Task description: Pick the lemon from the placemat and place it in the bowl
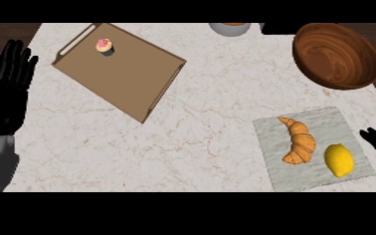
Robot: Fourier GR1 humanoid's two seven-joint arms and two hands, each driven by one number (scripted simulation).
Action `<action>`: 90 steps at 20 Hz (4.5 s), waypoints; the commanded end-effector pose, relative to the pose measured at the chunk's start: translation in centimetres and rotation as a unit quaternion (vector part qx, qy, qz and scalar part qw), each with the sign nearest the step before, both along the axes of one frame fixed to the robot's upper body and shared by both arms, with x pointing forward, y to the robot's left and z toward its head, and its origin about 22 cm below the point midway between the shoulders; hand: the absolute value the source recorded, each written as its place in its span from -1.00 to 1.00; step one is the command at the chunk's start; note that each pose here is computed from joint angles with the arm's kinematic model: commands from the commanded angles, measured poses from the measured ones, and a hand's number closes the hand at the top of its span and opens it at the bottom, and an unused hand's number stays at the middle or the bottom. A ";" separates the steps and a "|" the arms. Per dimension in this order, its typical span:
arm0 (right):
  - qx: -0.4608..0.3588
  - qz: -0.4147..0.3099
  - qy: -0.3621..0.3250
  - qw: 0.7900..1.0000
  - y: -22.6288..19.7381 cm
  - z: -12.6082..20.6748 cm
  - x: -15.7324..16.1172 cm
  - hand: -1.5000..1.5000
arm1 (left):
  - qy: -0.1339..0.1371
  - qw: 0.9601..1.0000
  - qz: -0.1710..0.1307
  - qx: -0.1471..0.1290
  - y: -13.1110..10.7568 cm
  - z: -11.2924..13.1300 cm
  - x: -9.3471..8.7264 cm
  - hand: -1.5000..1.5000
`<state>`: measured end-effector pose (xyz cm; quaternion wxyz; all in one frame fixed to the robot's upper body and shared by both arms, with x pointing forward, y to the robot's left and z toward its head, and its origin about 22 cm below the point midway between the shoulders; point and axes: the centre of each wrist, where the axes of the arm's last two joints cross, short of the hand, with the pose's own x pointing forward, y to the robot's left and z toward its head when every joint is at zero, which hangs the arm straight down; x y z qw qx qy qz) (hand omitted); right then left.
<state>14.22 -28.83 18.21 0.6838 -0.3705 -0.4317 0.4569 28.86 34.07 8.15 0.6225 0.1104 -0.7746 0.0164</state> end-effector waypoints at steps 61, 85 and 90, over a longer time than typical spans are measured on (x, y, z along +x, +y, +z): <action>-0.033 -0.025 0.081 0.996 -8.6 -20.3 7.7 1.00 | 0.003 1.000 -0.012 0.001 -1.4 0.3 1.0 0.00; -0.110 -0.218 -0.039 0.969 -33.6 -5.9 -2.8 1.00 | -0.006 1.000 -0.012 -0.010 -1.4 0.4 0.8 0.00; -0.112 -0.234 -0.109 0.960 -35.9 -1.5 -3.1 1.00 | -0.012 1.000 -0.018 -0.007 -3.3 0.2 1.1 0.00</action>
